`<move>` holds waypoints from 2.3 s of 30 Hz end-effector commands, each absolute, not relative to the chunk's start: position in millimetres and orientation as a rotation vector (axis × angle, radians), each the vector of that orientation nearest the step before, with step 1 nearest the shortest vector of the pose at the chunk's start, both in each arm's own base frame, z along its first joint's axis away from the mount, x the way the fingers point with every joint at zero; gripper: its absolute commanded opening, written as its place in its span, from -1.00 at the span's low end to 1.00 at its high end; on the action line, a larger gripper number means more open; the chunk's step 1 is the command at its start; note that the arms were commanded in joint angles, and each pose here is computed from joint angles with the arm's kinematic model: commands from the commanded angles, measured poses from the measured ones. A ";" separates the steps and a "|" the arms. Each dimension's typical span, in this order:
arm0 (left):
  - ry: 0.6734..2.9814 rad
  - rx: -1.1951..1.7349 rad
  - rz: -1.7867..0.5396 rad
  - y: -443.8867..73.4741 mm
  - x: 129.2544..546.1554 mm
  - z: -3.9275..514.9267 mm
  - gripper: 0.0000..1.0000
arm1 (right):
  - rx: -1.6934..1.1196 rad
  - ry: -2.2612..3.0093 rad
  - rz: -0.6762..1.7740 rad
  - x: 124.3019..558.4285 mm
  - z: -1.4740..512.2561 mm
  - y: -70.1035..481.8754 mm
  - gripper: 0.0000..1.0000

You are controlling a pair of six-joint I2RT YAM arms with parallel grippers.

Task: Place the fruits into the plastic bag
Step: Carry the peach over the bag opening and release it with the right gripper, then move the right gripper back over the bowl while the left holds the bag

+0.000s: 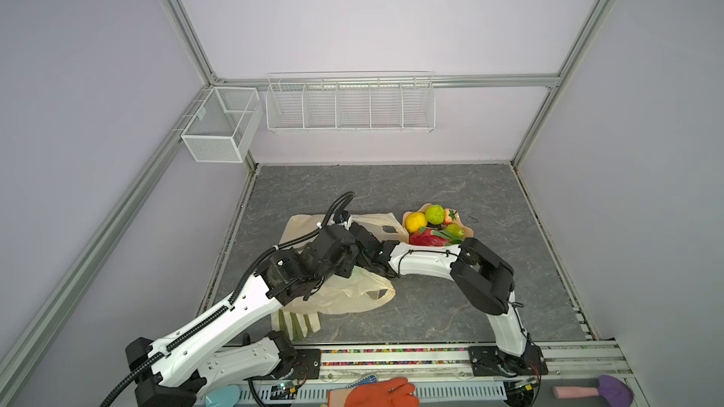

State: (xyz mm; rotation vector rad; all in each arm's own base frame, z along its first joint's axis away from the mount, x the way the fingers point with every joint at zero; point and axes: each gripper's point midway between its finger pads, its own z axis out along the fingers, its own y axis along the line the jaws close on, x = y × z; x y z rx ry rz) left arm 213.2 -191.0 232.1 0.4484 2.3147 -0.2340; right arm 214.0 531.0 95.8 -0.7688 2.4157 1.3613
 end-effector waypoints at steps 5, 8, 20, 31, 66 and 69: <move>2.247 0.364 -0.235 -179.1 216.4 240.3 -1.00 | -0.762 2.453 1.594 192.1 104.8 540.5 0.54; 2.252 0.348 -0.223 -171.7 213.2 237.7 -1.00 | -0.760 2.448 1.625 193.1 111.4 529.7 0.89; 2.259 0.283 -0.222 -153.0 204.1 229.8 -1.00 | -0.750 2.486 1.444 198.1 150.0 460.6 0.98; 2.258 0.279 -0.222 -151.1 203.1 228.2 -1.00 | -0.749 2.545 0.987 200.4 165.3 370.7 0.97; 2.194 0.379 -0.414 -176.6 195.0 226.6 -1.00 | -0.025 2.657 0.203 360.2 219.0 137.8 0.77; 2.200 0.363 -0.373 -171.3 197.6 224.7 -1.00 | -0.011 2.734 0.192 374.1 197.7 139.5 0.78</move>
